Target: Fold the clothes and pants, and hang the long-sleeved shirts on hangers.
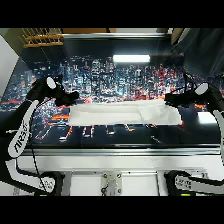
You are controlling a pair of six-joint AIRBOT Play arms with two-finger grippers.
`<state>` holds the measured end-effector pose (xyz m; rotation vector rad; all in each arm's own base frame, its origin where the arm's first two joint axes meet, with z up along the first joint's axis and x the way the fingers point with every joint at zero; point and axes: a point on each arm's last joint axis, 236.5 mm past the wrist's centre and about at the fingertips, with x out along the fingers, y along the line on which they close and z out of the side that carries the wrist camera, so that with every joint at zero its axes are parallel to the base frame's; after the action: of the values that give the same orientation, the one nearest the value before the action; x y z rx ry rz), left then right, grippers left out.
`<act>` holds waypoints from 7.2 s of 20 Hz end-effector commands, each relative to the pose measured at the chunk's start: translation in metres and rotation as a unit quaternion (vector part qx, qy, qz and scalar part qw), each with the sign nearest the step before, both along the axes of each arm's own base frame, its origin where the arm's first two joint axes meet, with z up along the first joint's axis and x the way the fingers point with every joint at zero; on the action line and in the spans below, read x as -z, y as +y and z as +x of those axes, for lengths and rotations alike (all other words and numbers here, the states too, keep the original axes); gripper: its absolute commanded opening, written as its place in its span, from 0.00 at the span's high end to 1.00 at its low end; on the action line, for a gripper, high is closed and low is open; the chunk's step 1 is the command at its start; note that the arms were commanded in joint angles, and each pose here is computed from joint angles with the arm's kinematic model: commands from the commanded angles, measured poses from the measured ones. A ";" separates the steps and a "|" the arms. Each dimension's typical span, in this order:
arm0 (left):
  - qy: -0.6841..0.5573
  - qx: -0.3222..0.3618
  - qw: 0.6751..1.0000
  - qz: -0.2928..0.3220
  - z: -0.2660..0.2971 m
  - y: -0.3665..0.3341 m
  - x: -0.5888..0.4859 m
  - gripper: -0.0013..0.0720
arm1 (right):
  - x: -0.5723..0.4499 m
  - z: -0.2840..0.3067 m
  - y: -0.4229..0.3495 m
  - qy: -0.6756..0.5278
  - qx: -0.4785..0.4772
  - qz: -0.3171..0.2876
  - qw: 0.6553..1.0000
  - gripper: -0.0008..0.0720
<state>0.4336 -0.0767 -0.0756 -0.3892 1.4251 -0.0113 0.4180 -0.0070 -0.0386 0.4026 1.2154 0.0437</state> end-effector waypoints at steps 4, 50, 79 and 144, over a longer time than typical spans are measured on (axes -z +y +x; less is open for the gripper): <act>-0.059 0.001 0.998 -0.005 0.041 -0.003 -0.042 0.25 | -0.030 0.036 0.015 -0.068 0.018 0.066 0.995 0.09; -0.073 0.229 0.955 -0.172 -0.033 -0.332 -0.007 0.97 | -0.136 -0.019 0.005 0.026 -0.104 0.074 0.991 0.97; -0.251 0.135 0.958 0.027 0.095 -0.080 -0.205 0.97 | -0.179 -0.036 0.259 -0.004 -0.249 0.105 0.963 0.97; -0.213 0.154 0.965 0.010 -0.063 -0.083 -0.170 0.97 | -0.059 -0.092 -0.261 -0.057 0.359 -0.014 0.931 0.97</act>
<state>0.3710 -0.1592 0.0940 -0.1218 1.0435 -0.3205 0.3768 -0.2340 0.0363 0.6721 0.8512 -0.4127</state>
